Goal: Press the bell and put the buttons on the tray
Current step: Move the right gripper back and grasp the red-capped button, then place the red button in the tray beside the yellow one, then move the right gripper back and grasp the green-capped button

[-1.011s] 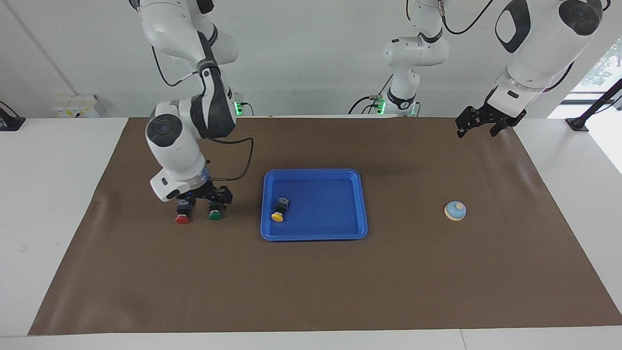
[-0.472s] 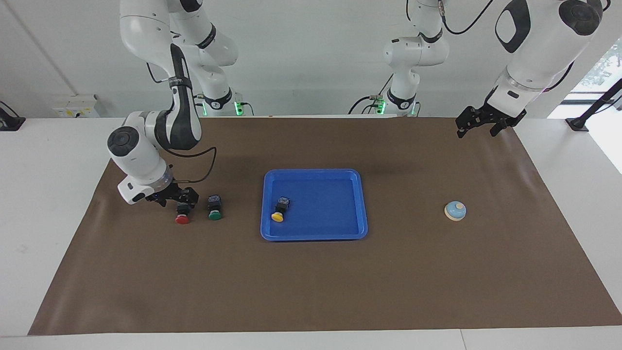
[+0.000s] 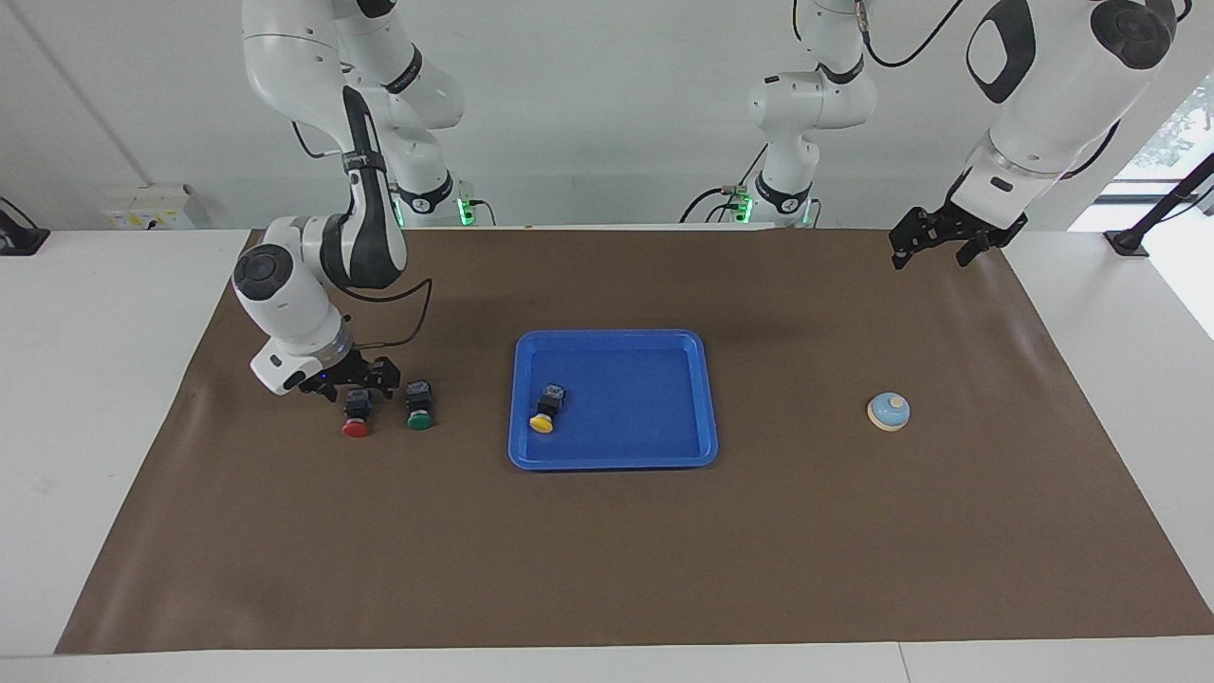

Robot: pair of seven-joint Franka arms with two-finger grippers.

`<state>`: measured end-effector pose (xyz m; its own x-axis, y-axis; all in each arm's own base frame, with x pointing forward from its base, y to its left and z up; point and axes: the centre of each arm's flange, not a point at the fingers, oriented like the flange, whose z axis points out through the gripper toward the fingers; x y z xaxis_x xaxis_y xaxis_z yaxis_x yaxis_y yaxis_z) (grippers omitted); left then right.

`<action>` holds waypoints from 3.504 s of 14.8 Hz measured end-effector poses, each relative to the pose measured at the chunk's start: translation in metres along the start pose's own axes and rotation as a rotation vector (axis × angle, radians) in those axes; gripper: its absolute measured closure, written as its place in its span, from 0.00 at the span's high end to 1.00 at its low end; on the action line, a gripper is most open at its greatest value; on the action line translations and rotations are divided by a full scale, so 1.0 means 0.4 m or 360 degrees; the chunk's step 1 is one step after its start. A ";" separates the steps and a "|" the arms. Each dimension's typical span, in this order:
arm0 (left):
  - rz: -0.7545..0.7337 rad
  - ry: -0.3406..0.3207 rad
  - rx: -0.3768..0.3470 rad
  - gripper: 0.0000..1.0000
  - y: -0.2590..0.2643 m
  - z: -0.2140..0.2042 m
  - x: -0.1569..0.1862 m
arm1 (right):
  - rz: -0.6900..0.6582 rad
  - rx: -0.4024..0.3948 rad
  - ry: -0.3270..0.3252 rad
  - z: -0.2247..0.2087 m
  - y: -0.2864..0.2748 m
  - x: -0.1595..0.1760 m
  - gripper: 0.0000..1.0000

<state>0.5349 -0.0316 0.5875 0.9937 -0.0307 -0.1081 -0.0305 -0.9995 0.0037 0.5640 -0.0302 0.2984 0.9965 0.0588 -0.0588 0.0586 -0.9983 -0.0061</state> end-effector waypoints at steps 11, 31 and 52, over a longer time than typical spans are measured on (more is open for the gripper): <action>0.0000 0.0000 0.0000 1.00 0.000 0.000 0.000 | 0.0056 0.0001 0.0085 0.001 0.003 0.001 0.41; 0.0000 0.0000 0.0000 1.00 0.000 0.000 0.000 | 0.0380 0.0172 0.0121 -0.060 -0.995 0.088 0.41; 0.0000 0.0000 0.0000 1.00 0.000 0.000 0.000 | -0.0022 -0.0032 0.0080 -0.196 -0.253 0.122 1.00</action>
<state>0.5349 -0.0316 0.5875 0.9937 -0.0307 -0.1081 -0.0305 -0.9995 0.0037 0.6112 0.0734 0.3743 0.9973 0.0729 -0.0089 0.0730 -0.9972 0.0136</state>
